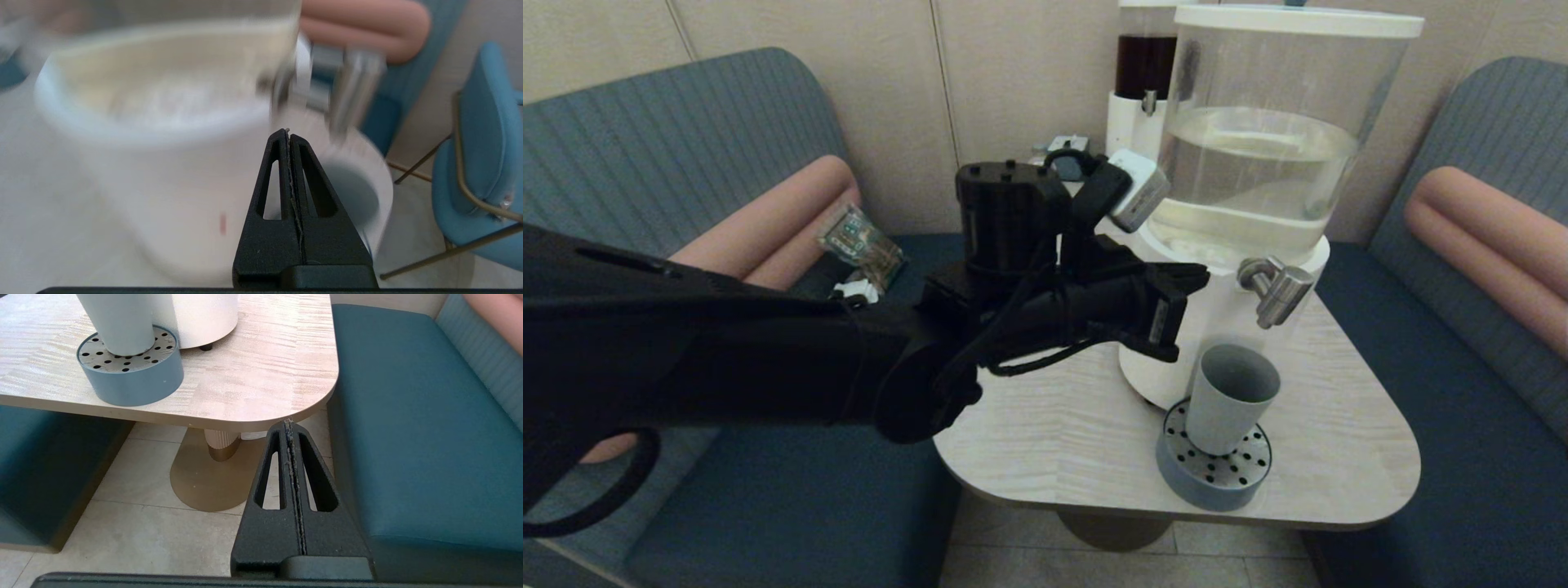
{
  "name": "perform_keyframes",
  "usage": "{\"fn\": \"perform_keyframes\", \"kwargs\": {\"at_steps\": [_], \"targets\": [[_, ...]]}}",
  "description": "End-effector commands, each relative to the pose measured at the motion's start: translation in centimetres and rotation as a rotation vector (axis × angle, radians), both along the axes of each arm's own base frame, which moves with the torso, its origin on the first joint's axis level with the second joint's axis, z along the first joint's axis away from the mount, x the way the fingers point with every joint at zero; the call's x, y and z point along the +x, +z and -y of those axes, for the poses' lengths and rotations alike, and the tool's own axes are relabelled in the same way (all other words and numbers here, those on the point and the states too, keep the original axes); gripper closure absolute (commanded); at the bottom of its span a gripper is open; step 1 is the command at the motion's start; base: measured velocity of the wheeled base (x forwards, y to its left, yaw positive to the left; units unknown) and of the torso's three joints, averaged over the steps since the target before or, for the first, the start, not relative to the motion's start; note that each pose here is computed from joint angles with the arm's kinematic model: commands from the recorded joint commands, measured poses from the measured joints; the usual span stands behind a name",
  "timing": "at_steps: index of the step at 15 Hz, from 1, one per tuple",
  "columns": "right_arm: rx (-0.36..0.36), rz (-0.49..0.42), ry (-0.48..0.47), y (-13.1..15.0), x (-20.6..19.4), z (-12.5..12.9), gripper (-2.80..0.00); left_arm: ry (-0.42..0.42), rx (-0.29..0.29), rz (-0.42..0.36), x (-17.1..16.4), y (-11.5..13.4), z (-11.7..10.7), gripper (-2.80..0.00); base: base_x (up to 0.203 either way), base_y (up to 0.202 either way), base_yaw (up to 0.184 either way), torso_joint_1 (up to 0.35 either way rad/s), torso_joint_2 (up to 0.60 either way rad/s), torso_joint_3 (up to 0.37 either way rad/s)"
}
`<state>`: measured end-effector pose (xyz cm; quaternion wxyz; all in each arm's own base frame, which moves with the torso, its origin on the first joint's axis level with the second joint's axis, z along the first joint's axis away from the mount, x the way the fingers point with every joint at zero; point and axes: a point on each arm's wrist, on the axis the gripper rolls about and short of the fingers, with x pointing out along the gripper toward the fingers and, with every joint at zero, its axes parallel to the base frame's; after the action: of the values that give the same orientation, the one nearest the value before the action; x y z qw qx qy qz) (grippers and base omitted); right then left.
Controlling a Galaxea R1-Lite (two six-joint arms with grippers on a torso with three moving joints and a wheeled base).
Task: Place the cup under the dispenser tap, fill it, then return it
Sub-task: Place the cup next to the water dispenser
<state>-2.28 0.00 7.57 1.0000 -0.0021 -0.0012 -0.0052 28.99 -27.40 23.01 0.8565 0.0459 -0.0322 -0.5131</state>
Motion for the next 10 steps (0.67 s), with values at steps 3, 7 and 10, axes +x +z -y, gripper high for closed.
{"fn": "perform_keyframes", "kwargs": {"at_steps": [3, 7, 10], "targets": [[0.000, -0.001, 0.000, 0.0, 0.0, 0.0, 0.00, 0.084, -0.007, -0.061, -5.3, -1.7, -5.9, 0.00, 0.000, 0.000, 0.000, 0.000, 0.00, 0.000], [0.000, -0.001, 0.000, 0.0, 0.0, 0.0, 0.00, 0.122, -0.179, -0.050, -9.1, -5.0, -9.7, 0.00, 0.000, 0.000, 0.000, 0.000, 0.00, 0.000], [0.000, -0.001, 0.000, 0.0, 0.0, 0.0, 0.00, 0.162, -0.164, -0.104, -9.9, -8.9, -10.6, 0.00, 0.000, 0.000, 0.000, 0.000, 0.00, 0.000]]}}
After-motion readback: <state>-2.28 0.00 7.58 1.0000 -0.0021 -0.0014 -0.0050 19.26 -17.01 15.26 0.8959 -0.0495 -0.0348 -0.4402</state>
